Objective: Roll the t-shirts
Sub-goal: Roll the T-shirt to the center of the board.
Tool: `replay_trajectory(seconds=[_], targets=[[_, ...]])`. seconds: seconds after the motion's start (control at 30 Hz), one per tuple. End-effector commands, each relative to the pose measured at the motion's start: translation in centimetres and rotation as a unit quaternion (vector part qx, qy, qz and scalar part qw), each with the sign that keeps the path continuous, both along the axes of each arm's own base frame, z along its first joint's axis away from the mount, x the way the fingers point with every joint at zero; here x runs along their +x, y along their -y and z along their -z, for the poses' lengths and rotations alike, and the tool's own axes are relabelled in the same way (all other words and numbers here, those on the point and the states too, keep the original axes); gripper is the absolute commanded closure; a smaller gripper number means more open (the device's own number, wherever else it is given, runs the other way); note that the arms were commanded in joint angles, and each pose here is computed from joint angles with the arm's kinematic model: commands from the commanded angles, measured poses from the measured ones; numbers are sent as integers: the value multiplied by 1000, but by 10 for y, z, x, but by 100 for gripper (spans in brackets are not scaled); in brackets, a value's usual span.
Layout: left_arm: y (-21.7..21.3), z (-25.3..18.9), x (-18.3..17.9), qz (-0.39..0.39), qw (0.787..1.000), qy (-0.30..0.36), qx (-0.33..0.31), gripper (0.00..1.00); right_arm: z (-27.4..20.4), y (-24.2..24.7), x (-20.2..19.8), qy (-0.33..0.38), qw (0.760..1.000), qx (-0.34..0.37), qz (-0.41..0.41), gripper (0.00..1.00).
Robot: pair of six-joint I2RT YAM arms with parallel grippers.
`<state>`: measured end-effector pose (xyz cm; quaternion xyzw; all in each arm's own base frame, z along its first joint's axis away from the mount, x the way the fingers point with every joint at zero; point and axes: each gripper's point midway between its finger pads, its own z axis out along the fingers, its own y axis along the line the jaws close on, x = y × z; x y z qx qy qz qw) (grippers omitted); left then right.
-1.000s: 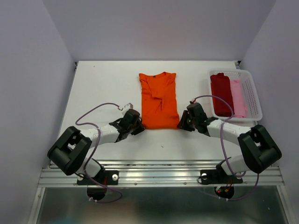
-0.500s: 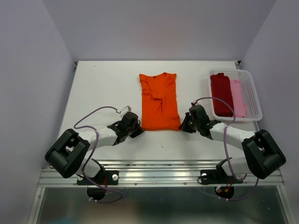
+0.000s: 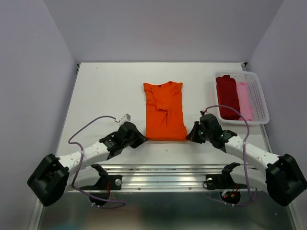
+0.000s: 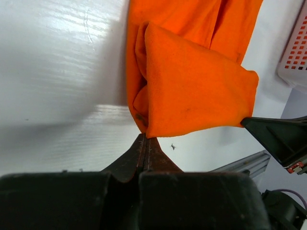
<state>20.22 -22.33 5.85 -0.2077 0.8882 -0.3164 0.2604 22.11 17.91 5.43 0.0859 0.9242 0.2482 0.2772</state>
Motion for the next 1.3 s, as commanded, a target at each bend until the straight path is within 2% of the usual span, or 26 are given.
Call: replay_trajectory(seconds=[0.0, 0.33, 0.63, 1.03, 1.27], targets=[[-3, -11, -6, -12, 1000, -1, -7, 100, -8, 3, -10, -5, 1000, -5, -4, 99], [-9, -44, 10, -40, 999, 22, 17, 100, -32, 1, 11, 24, 1000, -16, 3, 99], [-3, -44, 18, -38, 999, 10, 32, 100, -42, -3, 24, 40, 999, -26, -2, 99], [-4, -62, 43, -64, 997, 26, 24, 100, -48, -5, 38, 46, 998, -37, 2, 97], [-9, -38, 22, -41, 999, -5, 33, 100, -41, -9, 22, 29, 999, -18, -16, 98]])
